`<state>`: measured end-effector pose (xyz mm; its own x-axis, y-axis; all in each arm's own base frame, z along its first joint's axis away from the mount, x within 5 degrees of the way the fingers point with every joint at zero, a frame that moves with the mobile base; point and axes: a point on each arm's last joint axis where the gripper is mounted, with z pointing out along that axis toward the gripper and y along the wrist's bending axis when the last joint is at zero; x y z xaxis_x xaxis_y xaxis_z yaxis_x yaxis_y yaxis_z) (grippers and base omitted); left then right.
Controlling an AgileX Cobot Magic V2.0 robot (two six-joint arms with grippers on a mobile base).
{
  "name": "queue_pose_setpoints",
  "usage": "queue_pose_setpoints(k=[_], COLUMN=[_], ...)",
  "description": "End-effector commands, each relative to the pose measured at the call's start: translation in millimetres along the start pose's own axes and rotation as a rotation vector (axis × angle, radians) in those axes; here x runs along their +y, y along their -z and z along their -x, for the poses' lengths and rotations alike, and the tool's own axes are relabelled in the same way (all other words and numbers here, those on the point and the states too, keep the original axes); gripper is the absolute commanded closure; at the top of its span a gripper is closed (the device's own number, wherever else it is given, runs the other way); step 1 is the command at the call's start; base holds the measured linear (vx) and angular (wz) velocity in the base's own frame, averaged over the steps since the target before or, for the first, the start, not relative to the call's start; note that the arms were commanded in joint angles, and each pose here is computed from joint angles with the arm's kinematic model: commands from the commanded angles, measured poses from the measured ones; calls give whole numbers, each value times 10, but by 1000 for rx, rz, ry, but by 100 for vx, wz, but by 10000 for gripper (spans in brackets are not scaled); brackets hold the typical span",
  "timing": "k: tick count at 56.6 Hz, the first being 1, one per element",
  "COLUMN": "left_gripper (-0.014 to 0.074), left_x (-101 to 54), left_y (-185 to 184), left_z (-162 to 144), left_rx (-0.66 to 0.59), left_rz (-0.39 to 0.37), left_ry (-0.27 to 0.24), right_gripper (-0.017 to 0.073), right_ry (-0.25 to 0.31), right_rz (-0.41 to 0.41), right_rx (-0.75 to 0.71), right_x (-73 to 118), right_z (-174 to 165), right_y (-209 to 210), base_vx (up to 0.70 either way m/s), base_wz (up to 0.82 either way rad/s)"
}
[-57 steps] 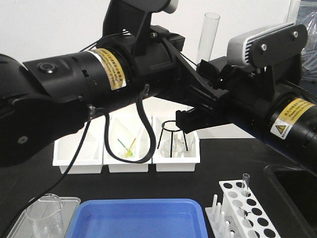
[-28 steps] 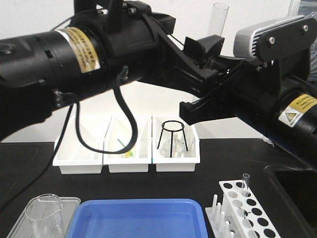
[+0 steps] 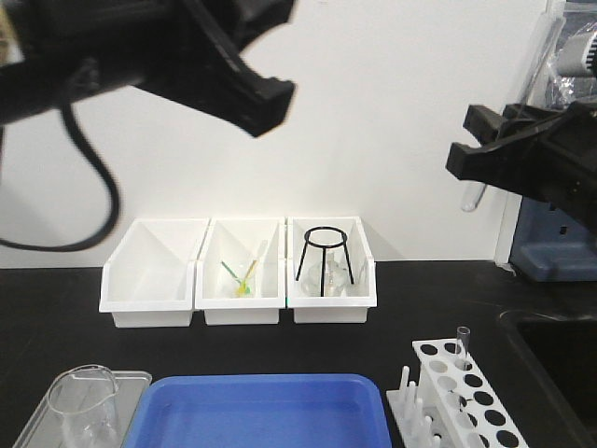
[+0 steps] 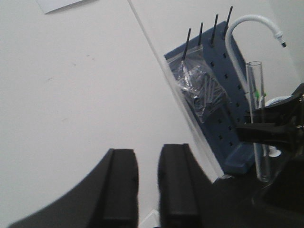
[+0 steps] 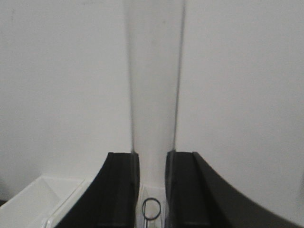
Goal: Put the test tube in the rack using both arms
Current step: 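Carry the tube with the right gripper above the white rack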
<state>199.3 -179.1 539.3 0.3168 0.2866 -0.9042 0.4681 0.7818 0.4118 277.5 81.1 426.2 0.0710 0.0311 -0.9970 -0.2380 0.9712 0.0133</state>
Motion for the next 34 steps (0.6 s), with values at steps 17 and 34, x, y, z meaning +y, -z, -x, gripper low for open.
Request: queue_pose_setpoints(k=[17, 34], left_gripper=[602, 602], left_x=[311, 453], left_y=[462, 764], left_z=[293, 398], left_rx=[-87, -117], left_rz=[110, 148], left_ry=[-56, -36], right_gripper=[567, 567], right_ry=[43, 22], right_rz=[9, -116], right_rx=[14, -65], right_x=[-17, -127], right_z=[36, -176], right_y=[-46, -112], base_vx=[0, 0], base_wz=[0, 0])
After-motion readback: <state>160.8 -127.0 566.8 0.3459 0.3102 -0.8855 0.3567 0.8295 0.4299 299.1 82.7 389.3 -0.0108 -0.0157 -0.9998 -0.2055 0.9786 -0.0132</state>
